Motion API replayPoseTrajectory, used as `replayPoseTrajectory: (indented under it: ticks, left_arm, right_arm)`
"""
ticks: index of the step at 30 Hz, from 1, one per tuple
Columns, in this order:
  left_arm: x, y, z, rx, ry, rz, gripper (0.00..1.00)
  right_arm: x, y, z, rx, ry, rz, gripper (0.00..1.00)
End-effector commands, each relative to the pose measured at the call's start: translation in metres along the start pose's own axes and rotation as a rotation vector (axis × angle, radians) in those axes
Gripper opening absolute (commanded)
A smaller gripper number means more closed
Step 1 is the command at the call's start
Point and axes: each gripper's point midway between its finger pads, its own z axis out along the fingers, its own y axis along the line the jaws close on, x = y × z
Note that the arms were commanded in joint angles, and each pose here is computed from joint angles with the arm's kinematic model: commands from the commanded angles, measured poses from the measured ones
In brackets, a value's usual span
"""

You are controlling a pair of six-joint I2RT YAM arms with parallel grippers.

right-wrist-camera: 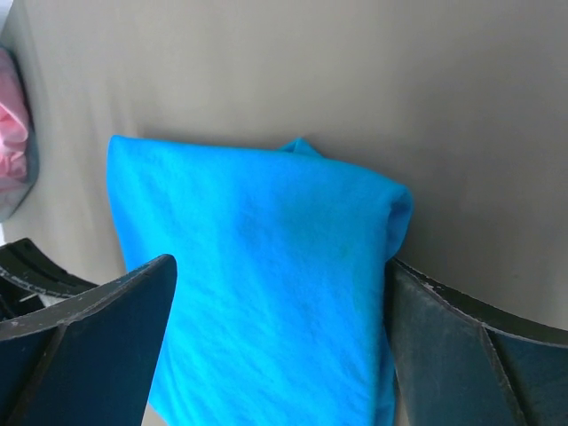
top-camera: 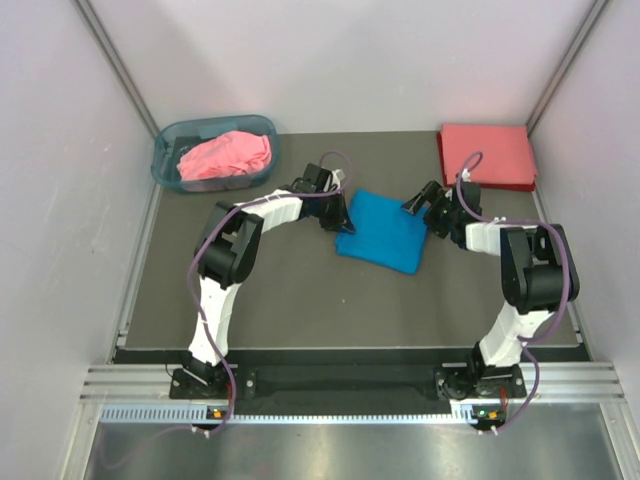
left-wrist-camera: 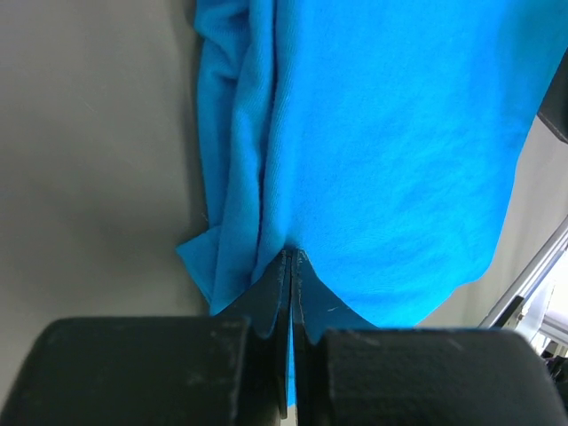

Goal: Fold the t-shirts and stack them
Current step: Neatly place the folded tshirt to the corner

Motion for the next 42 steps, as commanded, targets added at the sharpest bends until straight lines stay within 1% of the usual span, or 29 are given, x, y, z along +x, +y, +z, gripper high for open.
replayPoseTrajectory:
  ticks: [1, 7, 11, 13, 16, 19, 20, 22, 23, 25, 28, 29, 31, 32, 33, 35, 37, 38, 39, 40, 41, 42]
  left_arm:
    - [-0.004, 0.023, -0.004, -0.064, -0.018, 0.013, 0.00]
    - [0.001, 0.029, -0.003, -0.074, -0.009, 0.004, 0.00]
    - [0.002, 0.031, -0.002, -0.069, -0.007, 0.007, 0.00]
    - [0.000, 0.032, -0.002, -0.068, -0.008, 0.006, 0.00]
    - [-0.002, 0.033, -0.003, -0.063, -0.009, 0.002, 0.00]
    - [-0.002, 0.034, -0.002, -0.061, -0.007, 0.000, 0.00]
    - [-0.003, 0.034, -0.003, -0.069, -0.012, 0.000, 0.00]
    - [-0.005, 0.034, -0.006, -0.072, -0.021, 0.002, 0.00]
    - [-0.005, 0.035, -0.006, -0.075, -0.023, 0.001, 0.00]
    - [-0.005, 0.036, -0.008, -0.074, -0.024, -0.003, 0.00]
    - [-0.002, 0.036, -0.009, -0.076, -0.023, -0.021, 0.00]
    - [0.000, 0.037, -0.010, -0.085, -0.024, -0.043, 0.00]
    - [0.005, 0.038, -0.015, -0.094, -0.032, -0.063, 0.00]
    - [0.014, 0.042, -0.016, -0.103, -0.019, -0.087, 0.00]
    - [0.010, 0.036, -0.025, -0.099, -0.038, -0.084, 0.00]
    - [0.012, 0.035, -0.035, -0.127, -0.039, -0.103, 0.00]
    - [0.001, 0.022, -0.056, -0.142, -0.073, -0.094, 0.00]
    - [-0.001, 0.018, -0.067, -0.168, -0.068, -0.102, 0.00]
    - [-0.011, 0.006, -0.084, -0.167, -0.104, -0.081, 0.00]
    - [-0.016, 0.005, -0.095, -0.201, -0.133, -0.053, 0.00]
    - [-0.021, 0.002, -0.107, -0.217, -0.163, -0.034, 0.00]
    - [-0.025, -0.006, -0.127, -0.231, -0.199, -0.011, 0.00]
  right_arm:
    - [-0.018, -0.011, 0.006, 0.053, -0.060, -0.063, 0.94]
    - [-0.027, -0.014, 0.012, 0.072, -0.066, -0.106, 0.95]
    - [-0.014, -0.016, 0.023, 0.053, 0.008, -0.113, 0.95]
    - [-0.008, -0.010, 0.025, 0.009, 0.043, -0.112, 0.94]
    - [0.005, -0.005, 0.026, -0.061, 0.103, -0.094, 0.90]
    - [0.013, -0.007, 0.026, -0.094, 0.145, -0.070, 0.81]
    - [0.014, -0.009, 0.026, -0.093, 0.150, -0.065, 0.76]
    - [0.012, -0.008, 0.025, -0.108, 0.138, -0.056, 0.72]
    - [0.012, -0.008, 0.024, -0.109, 0.134, -0.055, 0.65]
    - [0.009, -0.006, 0.023, -0.113, 0.125, -0.053, 0.59]
    - [-0.003, 0.001, 0.021, -0.133, 0.091, -0.073, 0.40]
    - [-0.005, 0.003, 0.018, -0.144, 0.080, -0.077, 0.28]
    - [-0.007, 0.005, 0.017, -0.153, 0.069, -0.090, 0.18]
    - [-0.010, 0.005, 0.015, -0.152, 0.058, -0.101, 0.06]
    - [-0.011, 0.007, 0.014, -0.157, 0.050, -0.125, 0.00]
    - [-0.019, 0.015, 0.010, -0.181, 0.025, -0.160, 0.00]
    - [-0.023, 0.029, 0.005, -0.227, 0.018, -0.222, 0.00]
    - [-0.027, 0.039, 0.003, -0.232, 0.021, -0.255, 0.00]
    - [-0.028, 0.041, 0.002, -0.200, 0.019, -0.340, 0.00]
    - [-0.030, 0.047, 0.000, -0.170, 0.012, -0.397, 0.00]
    - [-0.031, 0.079, -0.005, -0.185, -0.009, -0.484, 0.00]
    - [-0.027, 0.073, -0.007, -0.098, 0.001, -0.541, 0.00]
